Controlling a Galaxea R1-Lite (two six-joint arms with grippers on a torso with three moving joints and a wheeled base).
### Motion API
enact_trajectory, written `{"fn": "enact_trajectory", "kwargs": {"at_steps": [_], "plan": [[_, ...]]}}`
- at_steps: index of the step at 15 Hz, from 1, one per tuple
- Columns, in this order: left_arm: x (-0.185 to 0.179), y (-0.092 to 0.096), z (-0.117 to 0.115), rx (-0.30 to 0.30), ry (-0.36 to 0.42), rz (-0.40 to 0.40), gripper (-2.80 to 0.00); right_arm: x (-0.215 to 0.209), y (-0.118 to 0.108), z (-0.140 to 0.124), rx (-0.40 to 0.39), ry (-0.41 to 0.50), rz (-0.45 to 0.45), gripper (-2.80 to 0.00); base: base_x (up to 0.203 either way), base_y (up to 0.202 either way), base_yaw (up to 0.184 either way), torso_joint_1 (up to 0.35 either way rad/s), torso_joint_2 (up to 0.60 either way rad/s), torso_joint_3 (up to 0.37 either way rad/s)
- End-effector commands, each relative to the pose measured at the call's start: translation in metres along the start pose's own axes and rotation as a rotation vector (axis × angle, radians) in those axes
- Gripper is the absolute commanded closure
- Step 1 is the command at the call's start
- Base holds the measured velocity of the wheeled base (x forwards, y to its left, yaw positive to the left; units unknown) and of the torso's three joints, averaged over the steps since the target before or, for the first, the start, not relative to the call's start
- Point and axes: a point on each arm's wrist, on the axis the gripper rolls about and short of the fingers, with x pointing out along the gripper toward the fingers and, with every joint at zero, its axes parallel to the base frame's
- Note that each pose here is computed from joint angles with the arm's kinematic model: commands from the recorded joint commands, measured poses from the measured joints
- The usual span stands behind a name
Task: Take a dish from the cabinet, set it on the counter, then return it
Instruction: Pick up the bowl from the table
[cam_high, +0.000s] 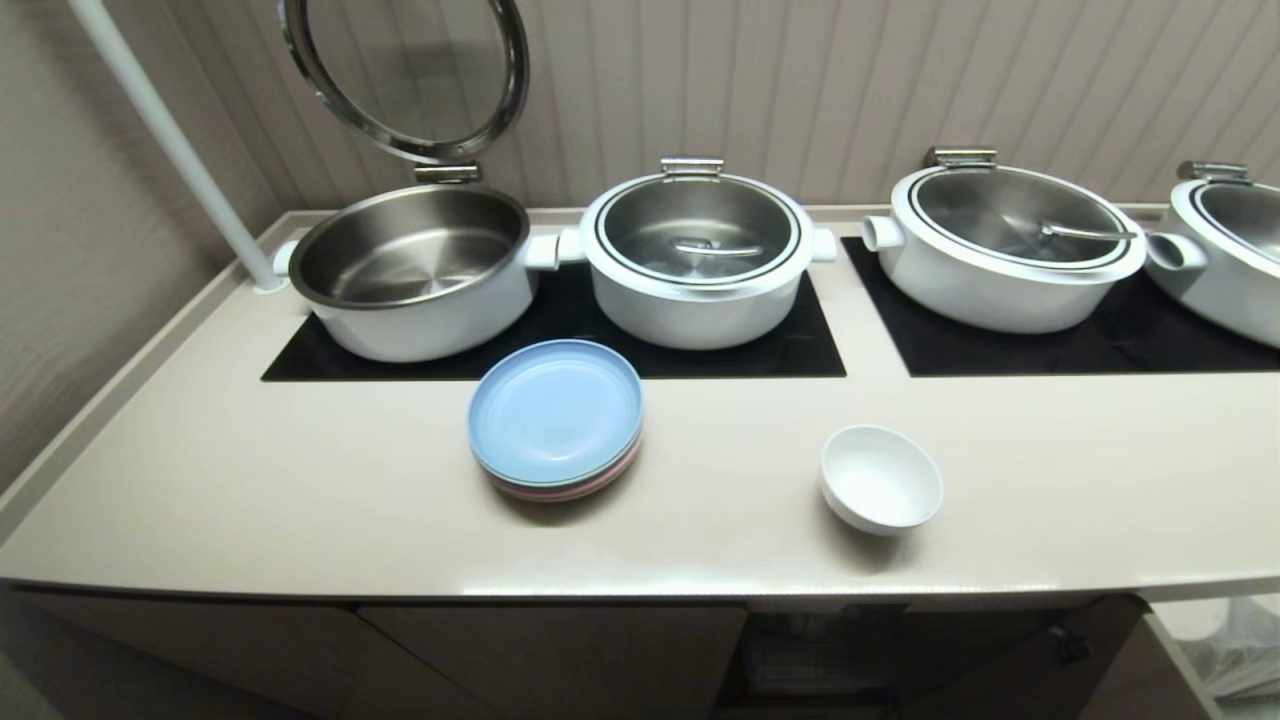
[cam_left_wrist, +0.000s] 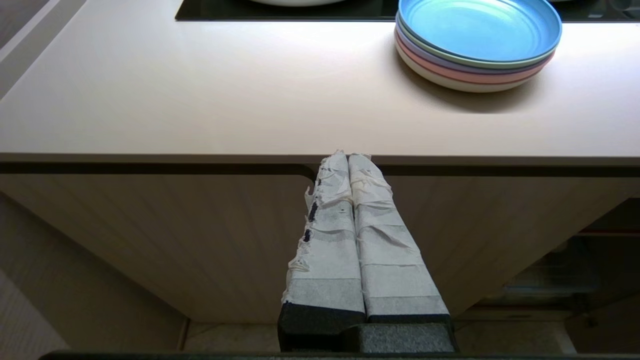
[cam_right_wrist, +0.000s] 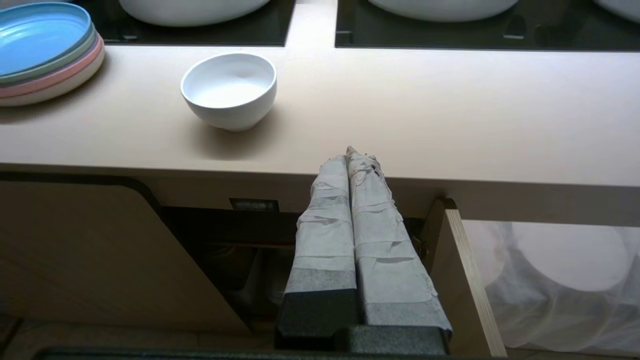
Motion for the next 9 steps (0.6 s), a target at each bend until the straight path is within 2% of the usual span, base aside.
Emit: {"fn": "enact_trajectory", "kwargs": {"at_steps": [1,5,9], "plan": [[0.000,0.000,0.000,0.000,0.000,0.001,0.00,-0.003,0.000,0.013,0.000,-0.013,0.012,0.00,0.000,0.000,0.000,0.000,0.00,0.000],[0.000,0.000,0.000,0.000,0.000,0.001,0.00,0.010,0.000,0.036,0.002,0.065,0.018,0.00,0.000,0.000,0.000,0.000,0.00,0.000],[0.000,0.000,0.000,0.000,0.000,0.000,0.00,0.043,-0.001,0.058,-0.001,0.208,0.094,0.00,0.000,0.000,0.000,0.000,0.00,0.000]]}}
